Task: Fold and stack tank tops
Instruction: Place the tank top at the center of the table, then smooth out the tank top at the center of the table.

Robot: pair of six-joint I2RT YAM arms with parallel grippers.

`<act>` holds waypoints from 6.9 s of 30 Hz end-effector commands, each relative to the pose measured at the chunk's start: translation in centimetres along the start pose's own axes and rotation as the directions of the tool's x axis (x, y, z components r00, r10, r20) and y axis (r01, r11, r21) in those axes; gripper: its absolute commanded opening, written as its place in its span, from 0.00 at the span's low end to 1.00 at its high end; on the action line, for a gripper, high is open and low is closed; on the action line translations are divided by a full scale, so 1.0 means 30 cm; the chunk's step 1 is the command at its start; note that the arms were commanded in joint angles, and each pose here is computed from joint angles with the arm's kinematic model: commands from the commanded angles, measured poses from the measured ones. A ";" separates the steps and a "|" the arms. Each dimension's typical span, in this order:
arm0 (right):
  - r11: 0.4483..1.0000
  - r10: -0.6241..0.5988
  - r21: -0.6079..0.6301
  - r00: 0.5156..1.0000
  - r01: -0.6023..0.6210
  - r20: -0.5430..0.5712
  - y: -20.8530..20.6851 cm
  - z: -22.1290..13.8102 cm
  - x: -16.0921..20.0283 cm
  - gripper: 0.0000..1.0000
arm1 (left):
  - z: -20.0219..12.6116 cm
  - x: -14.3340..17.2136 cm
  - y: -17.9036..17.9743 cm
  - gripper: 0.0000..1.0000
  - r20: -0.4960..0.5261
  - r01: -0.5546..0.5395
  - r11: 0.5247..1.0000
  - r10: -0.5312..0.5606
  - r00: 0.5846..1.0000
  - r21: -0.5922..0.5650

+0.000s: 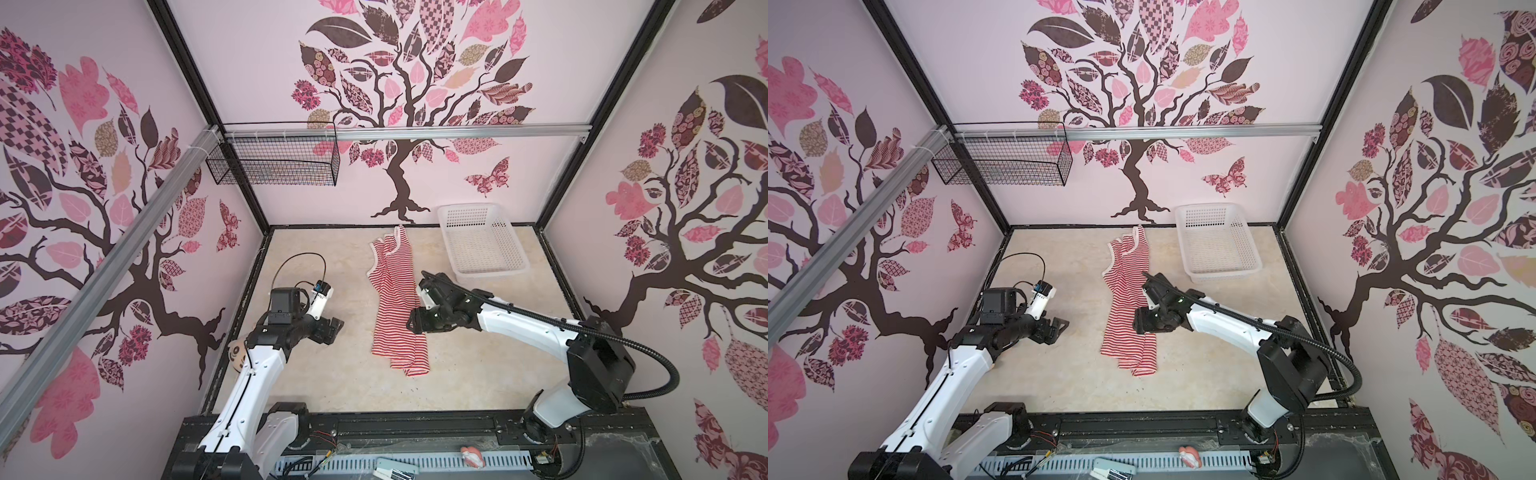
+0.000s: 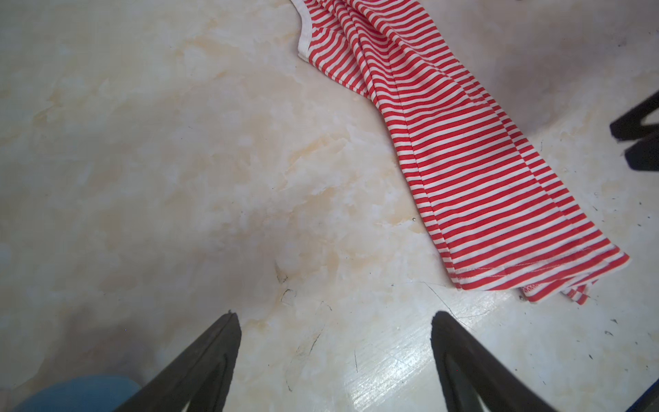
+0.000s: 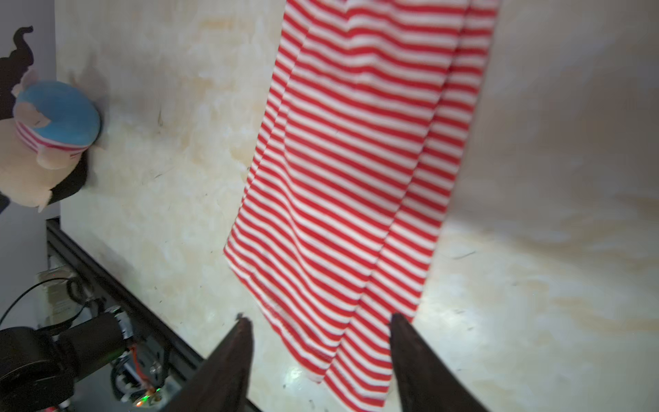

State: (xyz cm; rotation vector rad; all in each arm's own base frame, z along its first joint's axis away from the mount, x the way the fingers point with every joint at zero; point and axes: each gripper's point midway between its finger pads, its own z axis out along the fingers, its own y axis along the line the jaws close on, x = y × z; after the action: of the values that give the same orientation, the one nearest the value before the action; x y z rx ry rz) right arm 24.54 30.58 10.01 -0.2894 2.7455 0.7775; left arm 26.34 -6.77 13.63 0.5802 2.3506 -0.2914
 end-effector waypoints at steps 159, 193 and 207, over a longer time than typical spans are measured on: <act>0.988 -0.089 0.104 0.971 0.114 -0.224 -0.015 0.274 0.013 0.11 | 0.030 0.256 -0.484 0.95 -0.106 -0.645 0.708 0.693 0.713 0.286; 0.982 0.119 0.144 0.992 -0.122 0.029 -0.336 -0.200 -0.108 0.00 | 0.046 0.304 -0.687 0.94 -0.055 -0.664 0.534 0.799 0.599 0.523; 0.981 0.150 0.109 0.986 -0.157 0.072 -0.338 -0.210 -0.209 0.00 | 0.073 0.482 -0.635 0.94 -0.223 -0.626 0.483 0.865 0.450 0.611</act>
State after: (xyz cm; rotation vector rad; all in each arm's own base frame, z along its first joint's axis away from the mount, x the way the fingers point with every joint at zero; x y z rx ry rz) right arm 30.93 18.97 10.90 -0.0187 2.7945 0.6215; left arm 8.84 -20.13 4.04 2.1230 2.1531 -0.3082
